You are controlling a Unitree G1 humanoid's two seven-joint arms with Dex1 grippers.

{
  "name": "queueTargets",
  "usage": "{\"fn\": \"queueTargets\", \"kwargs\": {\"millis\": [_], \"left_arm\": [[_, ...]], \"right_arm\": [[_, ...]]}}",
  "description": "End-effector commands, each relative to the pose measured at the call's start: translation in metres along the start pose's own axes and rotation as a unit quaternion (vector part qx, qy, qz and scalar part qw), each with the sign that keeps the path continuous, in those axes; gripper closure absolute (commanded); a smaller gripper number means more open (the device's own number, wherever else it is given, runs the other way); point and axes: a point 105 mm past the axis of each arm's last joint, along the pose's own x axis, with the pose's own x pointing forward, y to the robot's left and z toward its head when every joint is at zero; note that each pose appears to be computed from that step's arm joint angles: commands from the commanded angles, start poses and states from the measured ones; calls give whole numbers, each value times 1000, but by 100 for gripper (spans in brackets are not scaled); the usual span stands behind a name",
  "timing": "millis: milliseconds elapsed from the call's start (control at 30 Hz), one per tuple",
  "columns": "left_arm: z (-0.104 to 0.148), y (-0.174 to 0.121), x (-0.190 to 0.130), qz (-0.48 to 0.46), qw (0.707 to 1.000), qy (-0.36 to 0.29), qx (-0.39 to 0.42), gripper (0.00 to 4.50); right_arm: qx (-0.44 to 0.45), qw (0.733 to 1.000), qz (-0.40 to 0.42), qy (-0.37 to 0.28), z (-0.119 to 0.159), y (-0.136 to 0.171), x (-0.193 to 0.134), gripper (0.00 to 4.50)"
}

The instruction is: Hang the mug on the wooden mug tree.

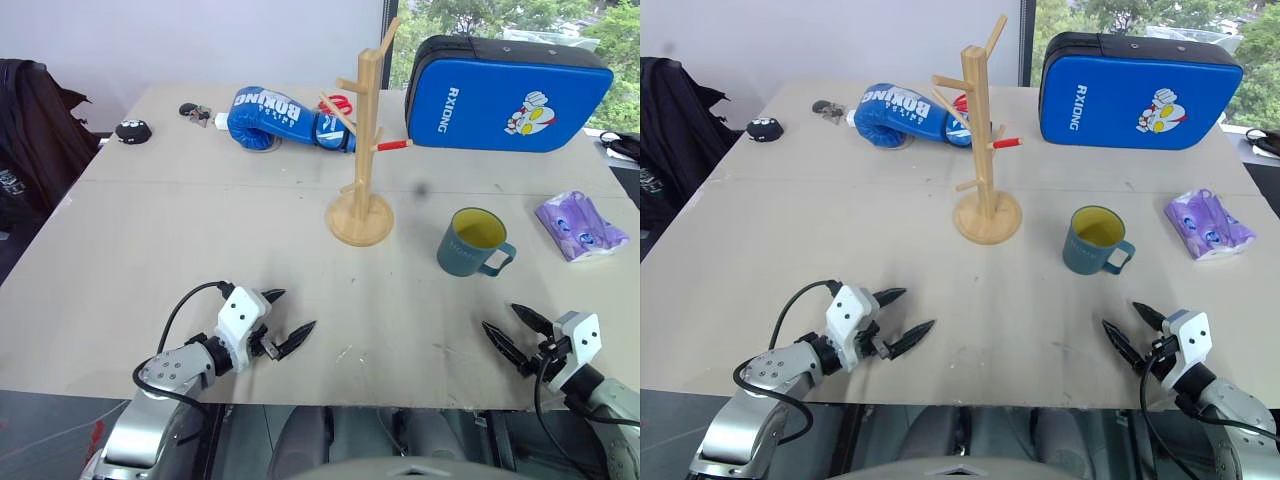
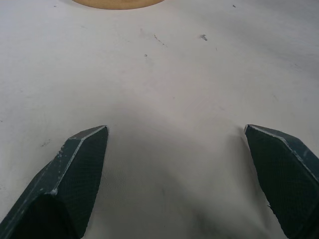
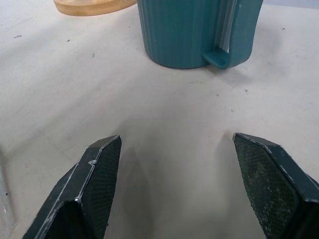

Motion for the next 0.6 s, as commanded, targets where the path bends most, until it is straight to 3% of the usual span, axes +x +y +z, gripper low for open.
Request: {"fn": "queueTargets", "kwargs": {"millis": [33, 600], "left_arm": [[4, -4, 0, -11, 1000, -7, -4, 0], [6, -6, 0, -8, 1000, -17, -15, 0]], "right_arm": [[-21, 999, -6, -24, 16, -5, -2, 92], [-24, 999, 1, -24, 16, -4, 3, 92]]}}
